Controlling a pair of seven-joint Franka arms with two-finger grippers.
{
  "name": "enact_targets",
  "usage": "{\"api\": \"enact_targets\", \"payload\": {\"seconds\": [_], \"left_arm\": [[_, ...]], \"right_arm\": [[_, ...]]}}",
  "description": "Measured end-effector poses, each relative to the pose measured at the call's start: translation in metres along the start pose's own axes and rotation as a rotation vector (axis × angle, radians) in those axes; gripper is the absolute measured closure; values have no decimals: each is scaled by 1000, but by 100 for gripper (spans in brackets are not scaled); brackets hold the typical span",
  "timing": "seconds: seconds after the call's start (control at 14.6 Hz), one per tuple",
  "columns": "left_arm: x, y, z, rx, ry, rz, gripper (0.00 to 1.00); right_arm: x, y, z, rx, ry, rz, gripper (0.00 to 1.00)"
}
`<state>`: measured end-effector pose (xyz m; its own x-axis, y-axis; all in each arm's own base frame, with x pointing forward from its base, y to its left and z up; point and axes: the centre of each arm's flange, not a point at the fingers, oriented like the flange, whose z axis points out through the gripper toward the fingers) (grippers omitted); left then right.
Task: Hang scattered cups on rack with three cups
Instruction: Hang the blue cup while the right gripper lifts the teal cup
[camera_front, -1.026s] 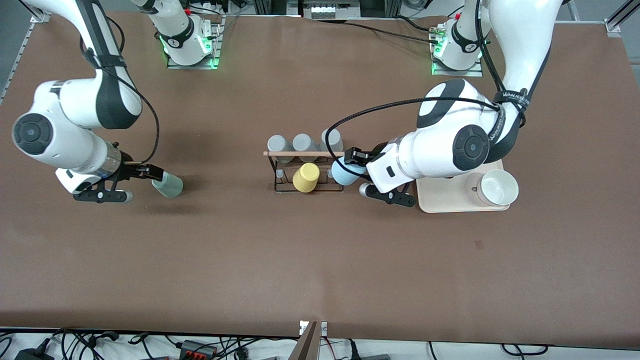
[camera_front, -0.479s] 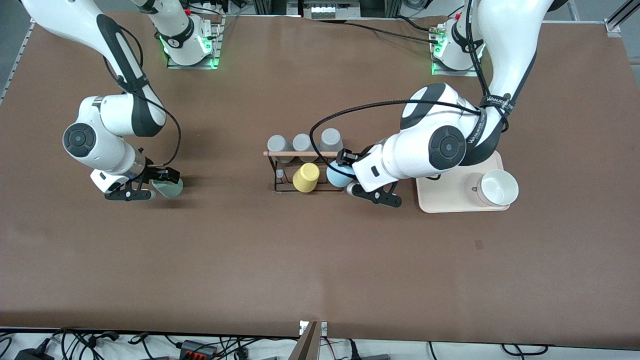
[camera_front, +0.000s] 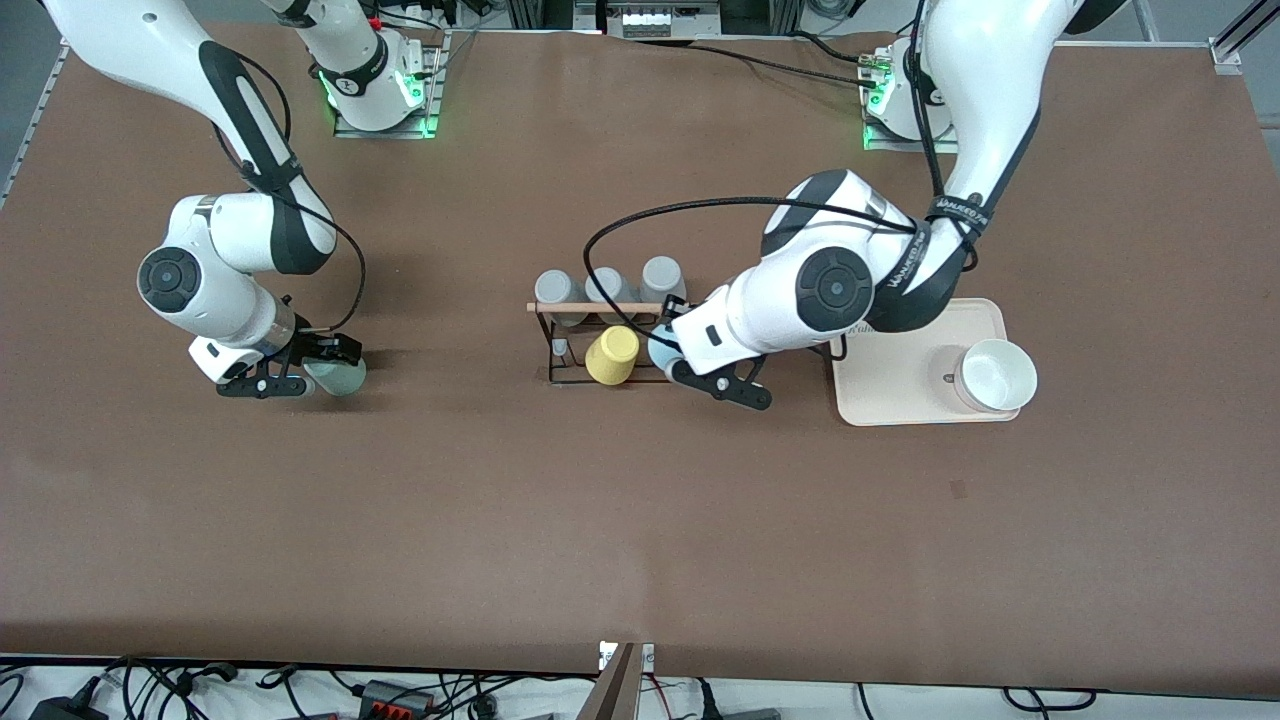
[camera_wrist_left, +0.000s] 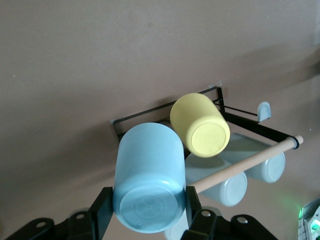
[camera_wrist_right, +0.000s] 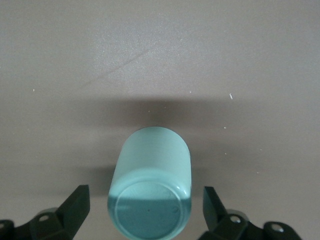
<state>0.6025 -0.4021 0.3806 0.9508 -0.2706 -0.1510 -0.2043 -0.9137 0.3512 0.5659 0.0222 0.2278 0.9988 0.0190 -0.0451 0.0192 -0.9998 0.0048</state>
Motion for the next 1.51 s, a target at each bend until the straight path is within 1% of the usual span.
{"api": "enact_targets", "payload": {"seconds": [0.07, 0.14, 0.27, 0.34, 0.41, 0.62, 0.82, 0.96, 1.09, 1.3, 1.37, 1.44, 1.51], "left_arm": [[1, 0, 1, -2, 6, 0, 37], [2, 0, 1, -2, 8, -1, 37], [3, -2, 3, 4, 8, 0, 37], [3, -3, 6, 19, 8, 6, 37], [3, -2, 9, 33, 9, 13, 37], [1, 4, 19, 43, -3, 27, 37], [1, 5, 27, 45, -14, 29, 37], [2, 5, 33, 45, -21, 29, 37], [5, 4, 38, 38, -6, 27, 37], [7, 2, 45, 35, -2, 24, 37], [7, 2, 45, 35, -3, 24, 34], [7, 3, 45, 34, -2, 25, 33], [7, 3, 44, 34, -1, 25, 27]], "right_arm": [[0, 0, 0, 0, 0, -1, 7], [0, 0, -1, 0, 1, -2, 10], [1, 0, -4, 0, 2, -2, 33], [2, 0, -7, 0, 4, -2, 35], [4, 0, -10, 0, 7, -2, 35], [15, 0, -30, -1, 12, -2, 35], [34, -3, -70, -3, -26, -6, 35], [45, -11, -101, -3, -36, -15, 35], [52, -30, -128, -3, -37, -14, 35], [56, -81, -159, -9, -35, 21, 35], [56, -99, -166, -9, -29, 28, 35], [55, -115, -173, -7, -24, 37, 35], [55, -127, -177, -3, -22, 46, 35]]}}
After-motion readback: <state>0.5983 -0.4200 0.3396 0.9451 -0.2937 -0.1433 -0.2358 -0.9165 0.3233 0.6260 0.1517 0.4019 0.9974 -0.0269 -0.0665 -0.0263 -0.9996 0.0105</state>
